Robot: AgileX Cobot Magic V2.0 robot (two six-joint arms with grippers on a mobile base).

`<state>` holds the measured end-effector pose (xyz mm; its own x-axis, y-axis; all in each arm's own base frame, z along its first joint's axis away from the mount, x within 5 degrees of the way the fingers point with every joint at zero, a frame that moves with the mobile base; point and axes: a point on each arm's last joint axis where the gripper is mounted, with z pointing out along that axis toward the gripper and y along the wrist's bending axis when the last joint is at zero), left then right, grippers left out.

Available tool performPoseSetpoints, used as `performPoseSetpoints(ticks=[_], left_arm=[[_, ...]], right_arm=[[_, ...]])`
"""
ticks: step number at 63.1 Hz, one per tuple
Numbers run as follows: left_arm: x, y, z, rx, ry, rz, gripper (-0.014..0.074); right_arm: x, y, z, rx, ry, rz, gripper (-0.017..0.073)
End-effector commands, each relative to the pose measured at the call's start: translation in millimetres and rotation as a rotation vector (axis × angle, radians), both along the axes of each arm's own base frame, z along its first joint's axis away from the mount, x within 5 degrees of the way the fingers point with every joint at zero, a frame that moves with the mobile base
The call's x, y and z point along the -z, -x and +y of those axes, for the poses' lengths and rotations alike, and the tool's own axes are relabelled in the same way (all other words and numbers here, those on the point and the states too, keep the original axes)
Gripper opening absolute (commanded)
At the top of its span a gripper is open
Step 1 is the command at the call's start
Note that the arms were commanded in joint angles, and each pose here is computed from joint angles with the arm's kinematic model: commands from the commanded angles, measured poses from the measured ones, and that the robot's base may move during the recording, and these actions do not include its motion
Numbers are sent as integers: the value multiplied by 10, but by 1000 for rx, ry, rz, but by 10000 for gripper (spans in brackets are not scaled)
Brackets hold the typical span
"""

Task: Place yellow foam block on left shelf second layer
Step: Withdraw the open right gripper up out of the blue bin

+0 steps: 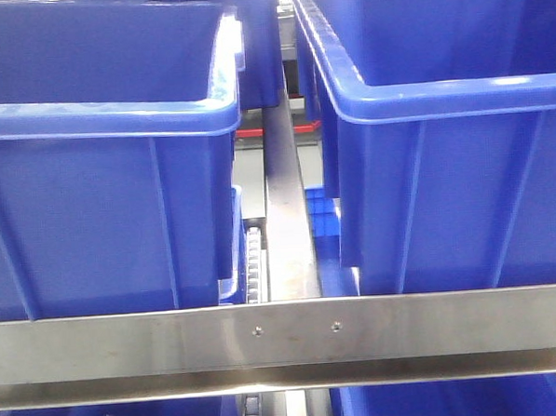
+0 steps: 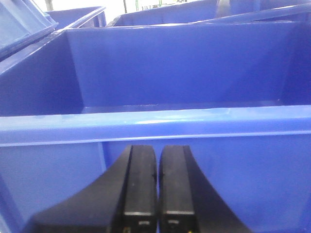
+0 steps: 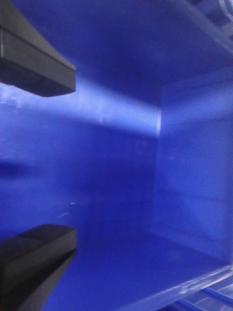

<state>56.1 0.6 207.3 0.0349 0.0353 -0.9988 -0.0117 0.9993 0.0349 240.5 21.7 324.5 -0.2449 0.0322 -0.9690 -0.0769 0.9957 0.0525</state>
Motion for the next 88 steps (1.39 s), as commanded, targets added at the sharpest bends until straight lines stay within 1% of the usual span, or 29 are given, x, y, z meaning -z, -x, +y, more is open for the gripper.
performPoseSetpoints(ticks=[1,4,9,12,13,17,20,22,25,37,52,59,68,76,88], left_arm=[[-3,10,-2,4,8,-79,124],[-3,10,-2,4,8,-79,124],[-3,10,-2,4,8,-79,124],[-3,10,-2,4,8,-79,124],[-3,10,-2,4,8,-79,124],[-3,10,-2,4,8,-79,124],[-3,10,-2,4,8,-79,124],[-3,10,-2,4,8,-79,124],[-3,10,-2,4,8,-79,124],[-3,10,-2,4,8,-79,124],[-3,10,-2,4,8,-79,124],[-3,10,-2,4,8,-79,124],[-3,10,-2,4,8,-79,124],[-3,10,-2,4,8,-79,124],[-3,10,-2,4,8,-79,124]], right_arm=[[-305,-7,-5,0,-5,-150,614],[-330,-7,-5,0,-5,-158,589],[-360,13,-7,0,-6,-170,486],[-377,34,-9,0,-7,-174,391],[-384,45,-10,0,-7,-174,344],[-396,81,-13,0,-6,-169,209],[-403,115,-16,0,-5,-172,78],[-405,138,-18,0,-4,-177,39],[-394,182,-22,0,-4,-184,66],[-263,468,-46,-1,-8,-223,58],[109,1039,-94,-2,-14,-288,58],[289,1327,-119,-2,-18,-340,58],[421,1610,-144,-1,-26,-419,58],[502,1733,-155,0,-29,-455,58],[576,1737,-156,0,-27,-428,58]])
